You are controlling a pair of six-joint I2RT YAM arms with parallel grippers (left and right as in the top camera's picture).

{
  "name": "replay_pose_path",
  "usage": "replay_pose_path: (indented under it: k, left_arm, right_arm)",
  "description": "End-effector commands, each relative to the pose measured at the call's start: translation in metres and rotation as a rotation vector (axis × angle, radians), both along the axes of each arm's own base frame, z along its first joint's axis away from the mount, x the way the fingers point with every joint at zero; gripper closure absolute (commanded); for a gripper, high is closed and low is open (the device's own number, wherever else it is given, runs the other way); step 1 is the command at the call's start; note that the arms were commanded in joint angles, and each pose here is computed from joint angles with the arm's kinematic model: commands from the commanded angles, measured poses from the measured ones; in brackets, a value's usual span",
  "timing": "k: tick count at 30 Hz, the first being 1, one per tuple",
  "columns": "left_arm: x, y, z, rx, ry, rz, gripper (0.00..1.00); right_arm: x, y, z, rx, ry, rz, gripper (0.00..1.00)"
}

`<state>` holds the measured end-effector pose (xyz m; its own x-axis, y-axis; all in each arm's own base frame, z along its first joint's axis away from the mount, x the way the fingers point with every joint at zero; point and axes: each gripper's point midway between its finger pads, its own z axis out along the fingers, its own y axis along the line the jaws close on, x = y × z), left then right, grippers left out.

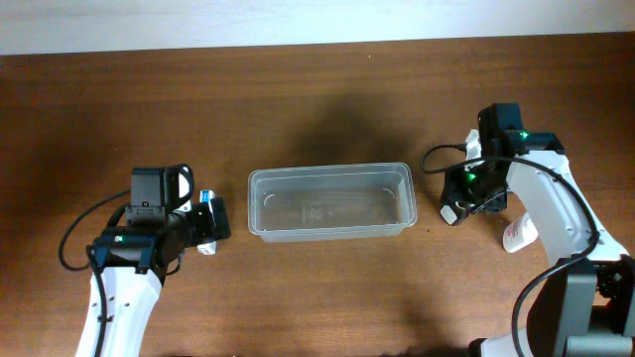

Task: Pack container
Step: 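Move the right gripper to the dark white-capped bottle and grasp it, then carry the dark bottle into the container's right end and release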

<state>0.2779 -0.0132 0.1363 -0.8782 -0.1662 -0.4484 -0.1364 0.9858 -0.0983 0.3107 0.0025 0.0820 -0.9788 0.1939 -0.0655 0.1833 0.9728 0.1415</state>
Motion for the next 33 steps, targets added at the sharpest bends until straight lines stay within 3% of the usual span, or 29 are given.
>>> replay_pose_path:
  k: [1, 2, 20, 26, 29, 33]
  left_arm:
    - [0.004, -0.001, 0.006, -0.011, -0.016, 0.002, 0.00]
    - [0.004, -0.001, 0.006, -0.011, -0.016, 0.002, 0.00]
    - [0.004, -0.001, 0.006, -0.011, -0.016, 0.002, 0.00]
    - [0.004, -0.001, 0.007, -0.011, -0.017, 0.002, 0.01]
    - [0.004, -0.001, 0.007, -0.011, -0.017, 0.002, 0.00]
    - [0.004, -0.001, 0.006, -0.011, -0.016, 0.002, 0.00]
  right_arm:
    - [0.005, -0.005, 0.005, -0.014, -0.017, -0.010, 0.53]
    - [0.005, -0.005, 0.005, -0.014, -0.016, -0.010, 0.61]
    - [0.004, -0.005, 0.012, -0.014, -0.022, -0.009, 0.86]
    - [0.012, 0.006, 0.076, -0.025, -0.150, 0.051, 0.86]
    - [0.008, 0.035, 0.135, -0.022, -0.254, 0.151, 0.86]
    - [0.003, 0.068, 0.161, 0.003, -0.307, 0.216, 0.86]
